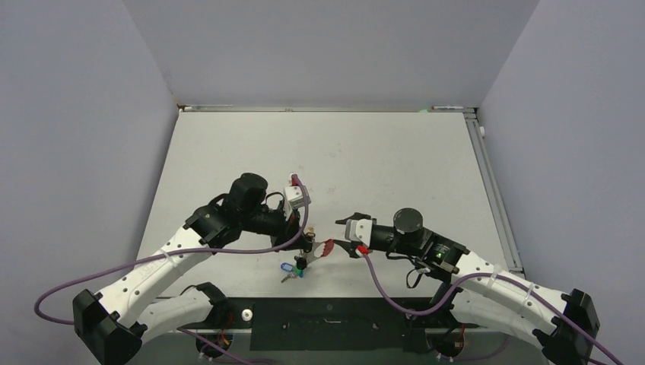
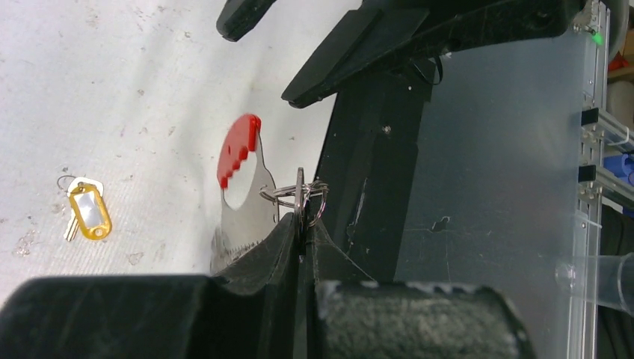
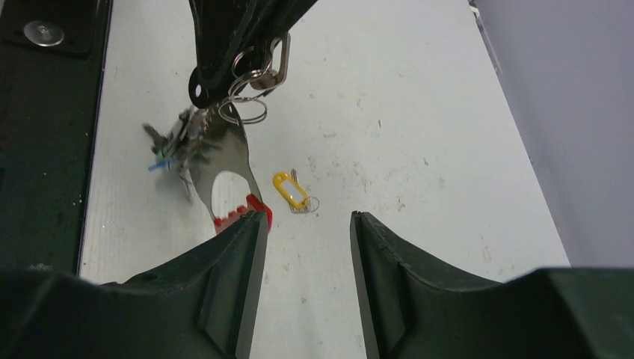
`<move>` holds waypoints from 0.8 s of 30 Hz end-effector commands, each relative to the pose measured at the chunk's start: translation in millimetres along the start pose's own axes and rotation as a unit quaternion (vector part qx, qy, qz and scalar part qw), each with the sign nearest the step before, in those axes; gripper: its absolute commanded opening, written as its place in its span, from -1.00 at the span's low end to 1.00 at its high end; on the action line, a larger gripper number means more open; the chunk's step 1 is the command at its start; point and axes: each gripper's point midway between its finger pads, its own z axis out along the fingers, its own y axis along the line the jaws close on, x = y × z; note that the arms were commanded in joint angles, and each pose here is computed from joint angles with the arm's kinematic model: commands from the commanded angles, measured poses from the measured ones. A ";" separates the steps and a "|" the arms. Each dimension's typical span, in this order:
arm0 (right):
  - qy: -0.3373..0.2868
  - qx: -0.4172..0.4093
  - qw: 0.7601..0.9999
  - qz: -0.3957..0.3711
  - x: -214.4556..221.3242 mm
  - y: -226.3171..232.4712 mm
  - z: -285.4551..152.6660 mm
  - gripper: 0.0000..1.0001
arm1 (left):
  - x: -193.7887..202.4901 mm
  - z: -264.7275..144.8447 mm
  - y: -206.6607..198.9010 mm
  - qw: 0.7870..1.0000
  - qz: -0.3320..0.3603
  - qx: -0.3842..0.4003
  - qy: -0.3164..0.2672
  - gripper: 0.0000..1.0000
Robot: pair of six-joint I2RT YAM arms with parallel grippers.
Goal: Remove the keys from the keyring
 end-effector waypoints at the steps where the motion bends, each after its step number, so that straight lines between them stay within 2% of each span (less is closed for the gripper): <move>1: -0.072 -0.012 0.997 -0.025 -44.3 -8.6 0.2 -0.10 | -20.3 -12.4 -22.7 0.996 0.073 0.050 -0.018 -1.00; 10: -0.099 -0.051 0.992 -0.065 -59.6 -2.0 7.3 -0.12 | -10.5 -18.8 -24.4 0.985 0.156 0.067 0.017 -1.00; 14: -0.112 -0.077 0.990 -0.045 -68.0 9.0 8.4 -0.09 | -7.5 -25.0 -14.2 0.971 0.233 0.041 0.043 -1.00; 19: -0.109 -0.088 0.990 -0.002 -70.9 14.0 7.9 0.06 | -18.0 -41.0 7.1 0.931 0.354 -0.006 0.086 -1.00; 24: -0.105 -0.086 0.990 0.048 -74.1 11.9 6.1 0.16 | -30.5 -53.6 19.1 0.861 0.494 -0.021 0.122 -1.00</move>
